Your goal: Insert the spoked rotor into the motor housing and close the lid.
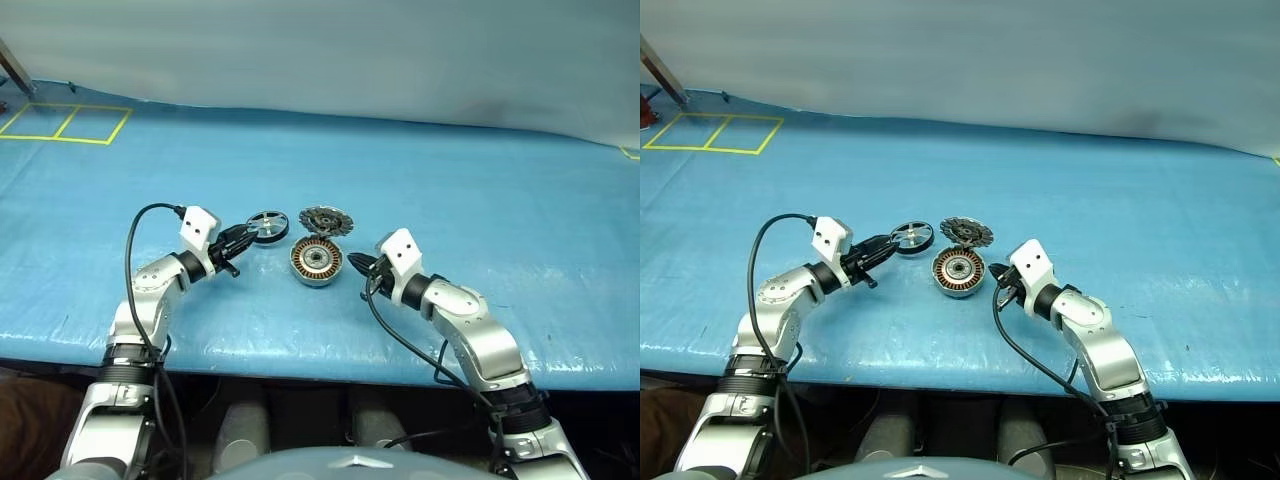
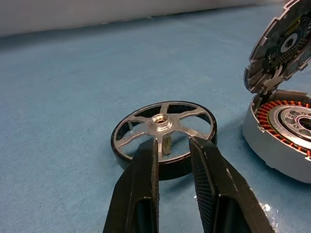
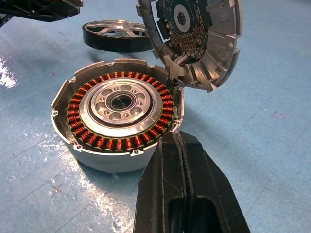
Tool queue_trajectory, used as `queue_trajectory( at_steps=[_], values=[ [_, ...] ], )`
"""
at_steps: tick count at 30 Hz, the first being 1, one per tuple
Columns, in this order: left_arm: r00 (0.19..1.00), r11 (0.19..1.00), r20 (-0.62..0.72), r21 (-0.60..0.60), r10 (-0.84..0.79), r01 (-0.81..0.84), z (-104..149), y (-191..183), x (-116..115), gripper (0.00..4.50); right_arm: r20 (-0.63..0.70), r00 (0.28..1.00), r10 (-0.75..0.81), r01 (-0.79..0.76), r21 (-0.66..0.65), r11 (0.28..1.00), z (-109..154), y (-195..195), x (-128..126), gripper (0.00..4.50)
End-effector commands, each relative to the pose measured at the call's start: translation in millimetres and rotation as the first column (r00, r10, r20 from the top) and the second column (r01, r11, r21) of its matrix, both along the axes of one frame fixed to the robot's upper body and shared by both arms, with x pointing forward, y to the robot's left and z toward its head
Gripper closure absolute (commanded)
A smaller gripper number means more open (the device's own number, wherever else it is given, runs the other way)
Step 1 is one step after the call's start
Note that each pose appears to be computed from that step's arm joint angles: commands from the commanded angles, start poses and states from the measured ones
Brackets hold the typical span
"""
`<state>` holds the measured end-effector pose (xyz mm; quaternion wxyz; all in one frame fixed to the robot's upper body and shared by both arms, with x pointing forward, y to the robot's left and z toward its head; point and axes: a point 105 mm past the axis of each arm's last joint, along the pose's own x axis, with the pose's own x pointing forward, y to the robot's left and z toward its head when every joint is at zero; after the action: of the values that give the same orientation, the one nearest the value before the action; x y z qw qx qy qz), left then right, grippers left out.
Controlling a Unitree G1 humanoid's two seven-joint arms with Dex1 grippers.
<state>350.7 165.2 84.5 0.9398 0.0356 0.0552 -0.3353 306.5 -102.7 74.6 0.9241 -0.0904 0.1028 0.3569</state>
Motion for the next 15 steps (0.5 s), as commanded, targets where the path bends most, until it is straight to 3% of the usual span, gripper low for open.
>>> queue_trajectory(
  at_steps=[1,4,11,15],
  values=[
    [0.998,0.999,0.068,-0.045,0.001,0.002,24,-4,7,2.19,0.056,0.998,-0.006,0.005,0.008,1.0,14,-2,1,4.5],
    [0.999,0.998,0.033,-0.052,0.041,-0.039,22,-5,16,1.28,0.056,0.998,-0.005,0.005,0.005,1.0,14,-3,1,4.5],
    [0.993,0.999,-0.118,-0.053,-0.012,0.006,-1,-25,22,1.28,0.052,0.999,-0.001,0.001,0.003,1.0,12,-1,0,4.5],
    [0.98,1.0,-0.197,0.019,-0.004,0.008,-21,-26,23,1.28,0.049,0.999,-0.005,0.005,0.003,1.0,11,-1,-1,4.5]
  ],
)
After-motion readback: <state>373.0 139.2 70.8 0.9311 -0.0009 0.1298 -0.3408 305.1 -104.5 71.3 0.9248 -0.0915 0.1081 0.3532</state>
